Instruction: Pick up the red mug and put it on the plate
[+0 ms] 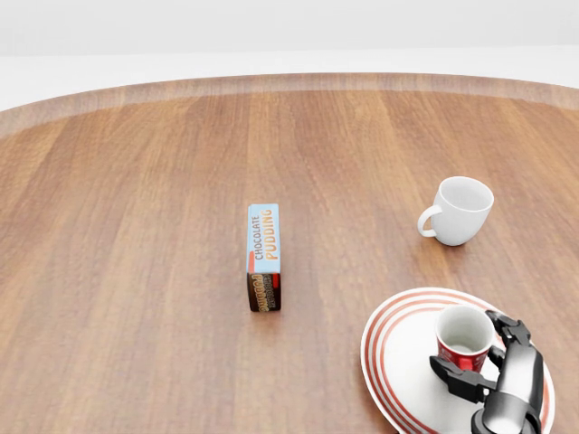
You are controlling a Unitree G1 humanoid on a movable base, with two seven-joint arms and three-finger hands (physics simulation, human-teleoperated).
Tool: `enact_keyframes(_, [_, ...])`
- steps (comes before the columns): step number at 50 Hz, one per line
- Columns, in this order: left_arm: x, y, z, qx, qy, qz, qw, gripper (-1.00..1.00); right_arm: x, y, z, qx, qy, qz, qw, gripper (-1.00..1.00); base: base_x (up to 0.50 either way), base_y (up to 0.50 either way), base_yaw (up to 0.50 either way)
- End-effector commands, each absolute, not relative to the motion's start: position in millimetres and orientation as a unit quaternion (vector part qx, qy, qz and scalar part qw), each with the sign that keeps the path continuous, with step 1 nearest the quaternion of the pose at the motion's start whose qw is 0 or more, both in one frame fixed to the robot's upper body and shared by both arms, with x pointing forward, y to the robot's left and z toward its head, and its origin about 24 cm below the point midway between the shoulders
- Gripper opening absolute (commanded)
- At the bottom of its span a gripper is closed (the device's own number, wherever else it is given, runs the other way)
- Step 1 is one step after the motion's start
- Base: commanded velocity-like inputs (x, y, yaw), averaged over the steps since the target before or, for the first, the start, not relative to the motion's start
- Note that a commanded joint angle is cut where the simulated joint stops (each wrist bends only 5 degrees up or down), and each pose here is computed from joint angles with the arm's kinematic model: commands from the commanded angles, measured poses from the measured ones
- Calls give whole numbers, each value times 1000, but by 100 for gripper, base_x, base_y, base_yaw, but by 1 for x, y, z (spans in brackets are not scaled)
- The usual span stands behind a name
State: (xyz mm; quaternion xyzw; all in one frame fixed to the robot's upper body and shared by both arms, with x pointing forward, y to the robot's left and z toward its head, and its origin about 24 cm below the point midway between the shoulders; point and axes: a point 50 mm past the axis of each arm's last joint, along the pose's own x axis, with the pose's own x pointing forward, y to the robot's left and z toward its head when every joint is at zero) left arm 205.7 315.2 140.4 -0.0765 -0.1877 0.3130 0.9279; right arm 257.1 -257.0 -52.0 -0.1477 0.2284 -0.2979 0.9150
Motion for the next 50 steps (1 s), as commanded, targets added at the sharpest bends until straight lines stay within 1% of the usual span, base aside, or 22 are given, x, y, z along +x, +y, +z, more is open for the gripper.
enact_keyframes(1, [206,315,141,-77,-189,313,928,100,259,-255,-53,-160,231,-297,913,41,0,0,0])
enact_keyframes(3, [206,315,140,-77,-186,313,928,100,259,-255,-52,-161,231,-296,913,40,0,0,0])
enact_keyframes(5, [206,315,141,-77,-188,312,928,100,259,-256,-53,-161,233,-297,912,46,0,0,0])
enact_keyframes(6, [206,315,141,-77,-188,313,928,100,259,-256,-52,-161,231,-297,913,58,0,0,0])
enact_keyframes(10, [207,315,141,-77,-188,312,928,100,259,-255,-52,-162,231,-296,913,72,0,0,0])
enact_keyframes(11, [206,315,141,-77,-188,313,928,100,259,-255,-53,-162,232,-296,912,88,0,0,0])
enact_keyframes(14, [207,315,140,-77,-186,312,929,100,259,-255,-53,-163,232,-295,912,100,0,0,0])
enact_keyframes(22, [206,315,141,-77,-188,313,928,100,260,-254,-47,-160,213,-293,918,100,0,0,0])
enact_keyframes(28, [206,315,141,-76,-188,313,928,100,263,-250,-23,-147,143,-288,936,100,0,0,0])
enact_keyframes(31, [207,315,140,-76,-187,313,928,100,263,-248,0,-136,84,-284,945,100,0,0,0])
enact_keyframes(32, [207,315,140,-76,-187,313,928,100,261,-246,15,-132,46,-282,949,100,0,0,0])
enact_keyframes(37, [206,315,140,-76,-187,312,928,100,249,-246,53,-127,9,-285,950,100,0,0,0])
enact_keyframes(38, [206,314,141,-76,-188,312,928,100,245,-244,69,-128,-24,-283,950,100,0,0,0])
enact_keyframes(40, [206,315,140,-76,-188,313,928,100,240,-242,86,-129,-61,-281,949,100,0,0,0])
enact_keyframes(41, [206,314,140,-75,-187,312,928,100,235,-241,101,-133,-92,-281,946,100,0,0,0])
enact_keyframes(46, [206,315,140,-76,-187,312,928,100,221,-238,136,-140,-168,-280,935,100,0,0,0])
enact_keyframes(50, [205,315,141,-76,-189,313,928,100,210,-236,156,-142,-213,-281,925,100,0,0,0])
